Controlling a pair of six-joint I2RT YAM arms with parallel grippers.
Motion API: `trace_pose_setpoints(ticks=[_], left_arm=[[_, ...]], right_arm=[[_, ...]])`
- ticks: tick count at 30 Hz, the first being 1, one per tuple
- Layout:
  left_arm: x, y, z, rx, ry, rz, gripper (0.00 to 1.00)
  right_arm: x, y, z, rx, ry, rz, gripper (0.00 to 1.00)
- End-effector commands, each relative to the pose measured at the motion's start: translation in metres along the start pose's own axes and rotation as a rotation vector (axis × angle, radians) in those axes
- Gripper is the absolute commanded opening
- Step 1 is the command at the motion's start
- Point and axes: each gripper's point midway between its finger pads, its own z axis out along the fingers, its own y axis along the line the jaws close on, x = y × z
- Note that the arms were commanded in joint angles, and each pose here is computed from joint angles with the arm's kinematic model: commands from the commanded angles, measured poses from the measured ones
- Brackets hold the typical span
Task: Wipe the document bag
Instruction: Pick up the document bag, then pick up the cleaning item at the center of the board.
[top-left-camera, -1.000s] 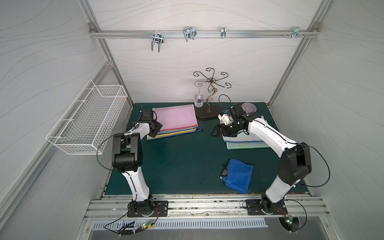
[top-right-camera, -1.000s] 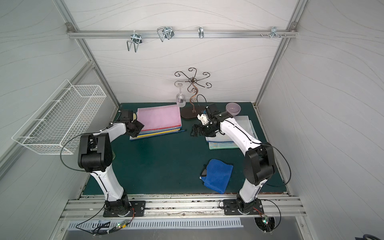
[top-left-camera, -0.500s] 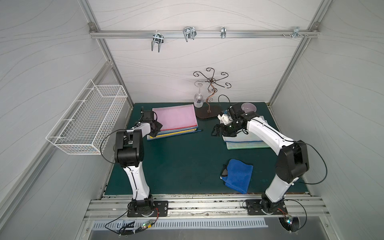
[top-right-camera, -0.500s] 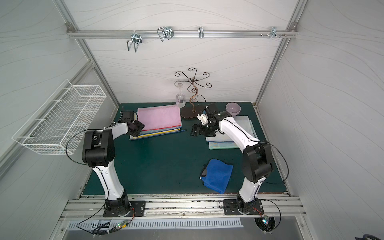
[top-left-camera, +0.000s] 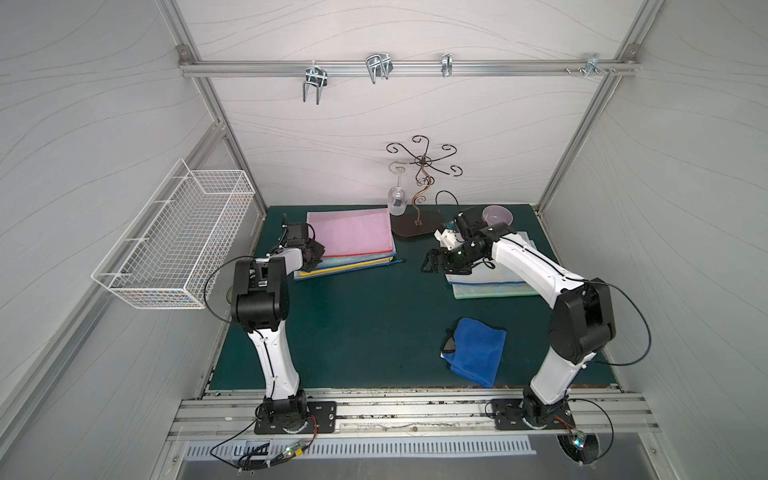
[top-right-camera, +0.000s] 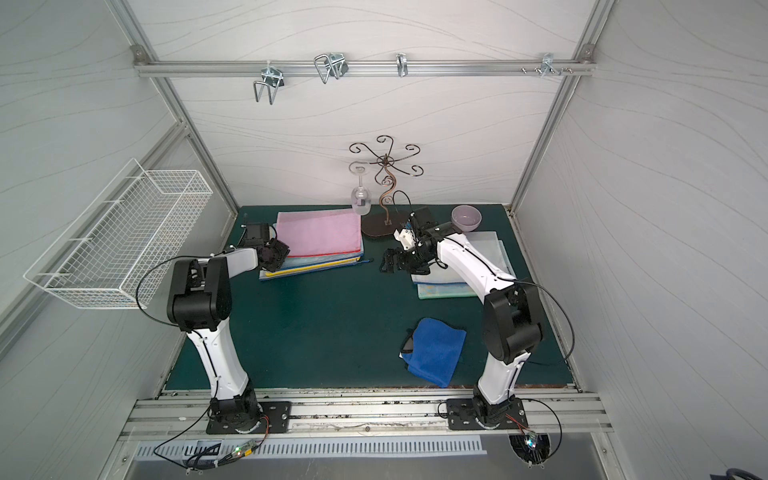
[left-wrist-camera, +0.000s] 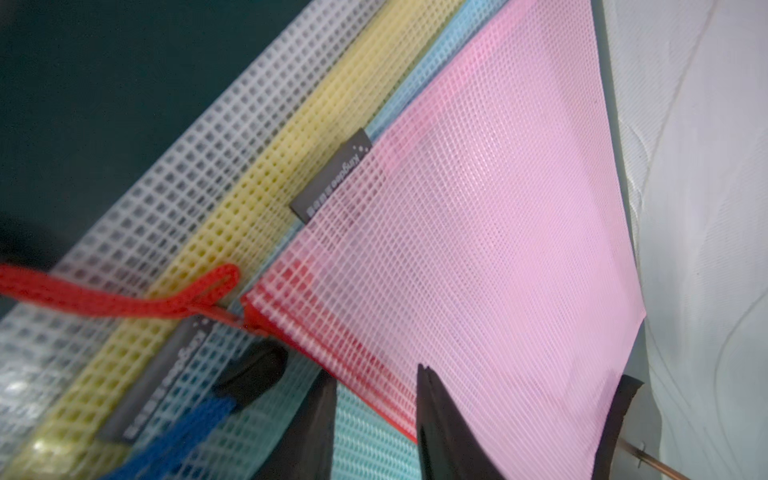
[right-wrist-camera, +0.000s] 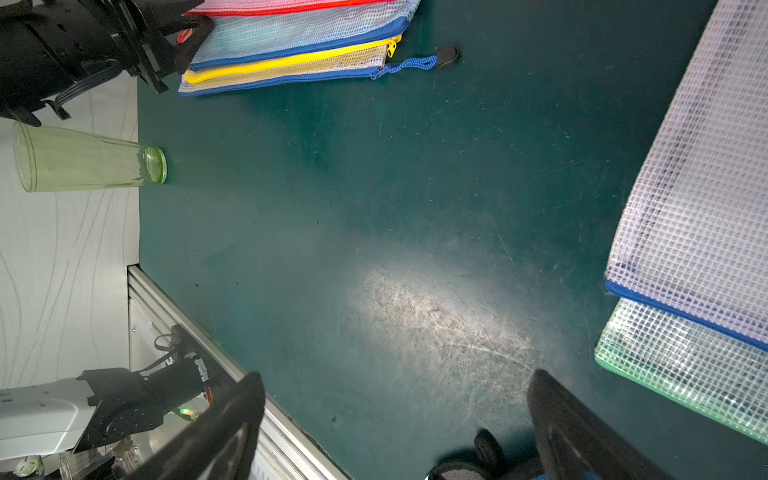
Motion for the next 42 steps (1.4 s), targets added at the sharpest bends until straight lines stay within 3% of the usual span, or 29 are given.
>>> trace_pose_setpoints(ticks=[1,9,20,25,34,42], left_arm=[[-0.002,-0.002,0.010,0.034,-0.004,-0.010,0.28],[-0.002,-0.008,0.017,0.071,0.004,-0.009,0.00],[-0.011,-0.045,-0.034,0.209,-0.036,0.045,0.00],[0.004,-0.033,-0.066,0.212,-0.024,0.033,0.00],[0.080,0.019,-0.146,0.127,0.037,0.050,0.00],[0.163,0.095,-0.210,0.001,0.090,0.055,0.00]], right_arm=[[-0.005,0.004,0.004,-0.017,-0.001,0.003,0.99],[-0.004,0.010,0.004,-0.017,-0.003,-0.019,0.99],[0.001,0.016,0.000,-0.021,0.000,-0.044,0.99],[0.003,0.022,-0.001,-0.035,0.003,-0.059,0.99],[0.030,0.017,0.001,-0.007,0.097,-0.022,0.99],[0.092,0.000,0.009,0.116,0.272,0.007,0.99]])
